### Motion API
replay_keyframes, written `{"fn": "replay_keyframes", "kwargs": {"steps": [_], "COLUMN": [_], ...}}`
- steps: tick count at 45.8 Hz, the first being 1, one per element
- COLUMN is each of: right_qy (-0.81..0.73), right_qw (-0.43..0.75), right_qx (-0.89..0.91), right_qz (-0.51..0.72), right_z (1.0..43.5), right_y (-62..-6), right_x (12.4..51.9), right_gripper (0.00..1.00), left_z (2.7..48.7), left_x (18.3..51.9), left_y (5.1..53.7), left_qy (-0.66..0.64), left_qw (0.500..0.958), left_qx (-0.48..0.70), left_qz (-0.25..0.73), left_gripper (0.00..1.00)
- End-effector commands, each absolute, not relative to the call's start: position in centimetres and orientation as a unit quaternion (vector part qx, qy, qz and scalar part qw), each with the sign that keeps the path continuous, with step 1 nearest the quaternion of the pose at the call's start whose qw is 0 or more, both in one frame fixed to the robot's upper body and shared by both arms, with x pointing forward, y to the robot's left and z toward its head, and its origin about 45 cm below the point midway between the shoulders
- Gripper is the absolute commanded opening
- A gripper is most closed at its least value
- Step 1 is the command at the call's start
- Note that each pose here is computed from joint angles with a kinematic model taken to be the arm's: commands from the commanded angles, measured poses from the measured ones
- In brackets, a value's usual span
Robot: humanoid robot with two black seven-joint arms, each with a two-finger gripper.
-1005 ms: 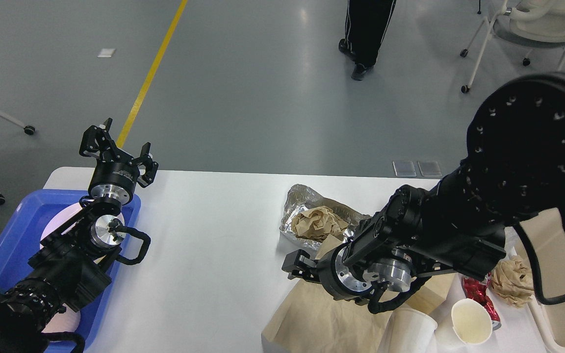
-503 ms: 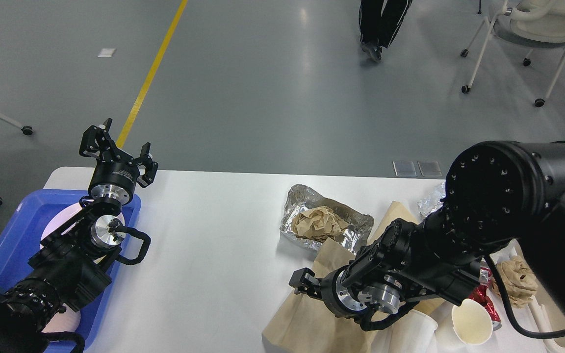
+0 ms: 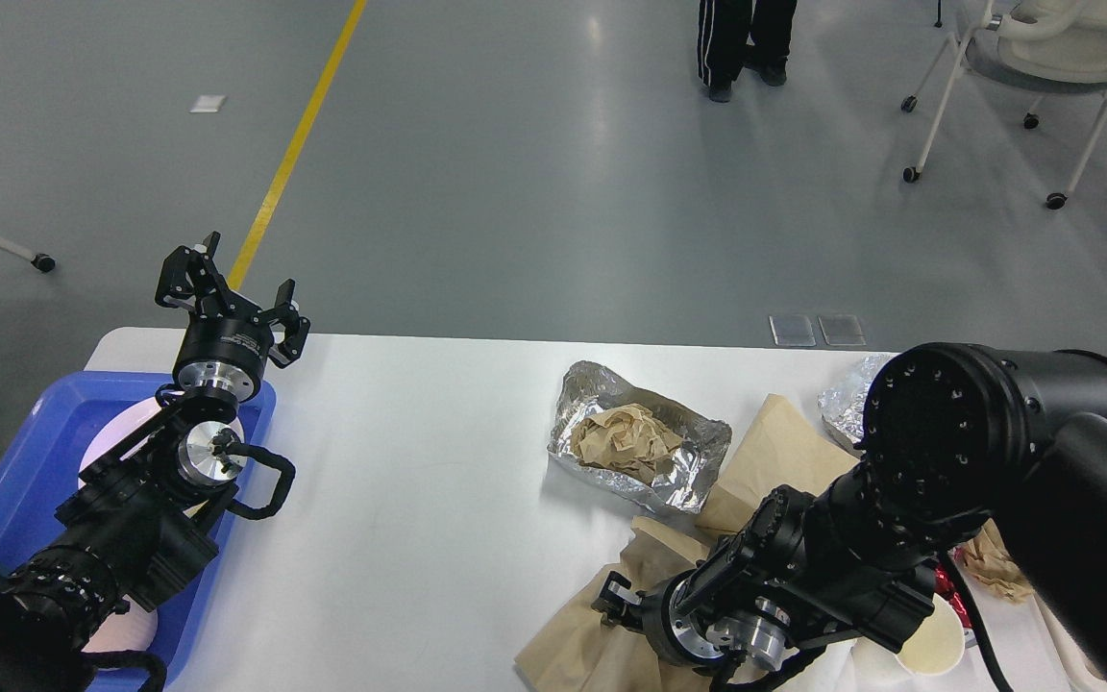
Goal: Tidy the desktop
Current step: 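Lower the right gripper onto the brown paper bag and grasp it, then lift the paper bag and carry it toward the white bin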
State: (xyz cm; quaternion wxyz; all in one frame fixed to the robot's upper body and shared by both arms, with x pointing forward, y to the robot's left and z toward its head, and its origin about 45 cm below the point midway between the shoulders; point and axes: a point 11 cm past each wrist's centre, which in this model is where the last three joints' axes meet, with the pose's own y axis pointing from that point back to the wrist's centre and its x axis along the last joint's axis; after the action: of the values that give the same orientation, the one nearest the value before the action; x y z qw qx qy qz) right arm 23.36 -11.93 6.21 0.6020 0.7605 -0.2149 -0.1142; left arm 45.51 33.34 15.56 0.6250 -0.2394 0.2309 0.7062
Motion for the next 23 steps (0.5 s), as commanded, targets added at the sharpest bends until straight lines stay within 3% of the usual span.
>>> {"fn": "replay_keyframes", "kwargs": {"steps": [1, 23], "right_qy": [-0.21, -0.186], "right_qw": [0.603, 0.612], "right_qx": [0.761, 0.766], "right_qz": [-0.116, -0.058], "right_z": [6.2, 10.5], "right_y": [-11.8, -11.3], "right_x": [22.9, 23.9], "right_gripper": [0.0, 0.0], "left_z": [15.6, 15.6], "left_x": [45.5, 45.5], "left_y": [33.3, 33.3], "left_qy": [0.231, 0.231], "left_qw": [0.625, 0.625], "left_qx": [-0.239, -0.239], "left_qz": [0.706, 0.706], "left_gripper": [0.97, 0.97]}}
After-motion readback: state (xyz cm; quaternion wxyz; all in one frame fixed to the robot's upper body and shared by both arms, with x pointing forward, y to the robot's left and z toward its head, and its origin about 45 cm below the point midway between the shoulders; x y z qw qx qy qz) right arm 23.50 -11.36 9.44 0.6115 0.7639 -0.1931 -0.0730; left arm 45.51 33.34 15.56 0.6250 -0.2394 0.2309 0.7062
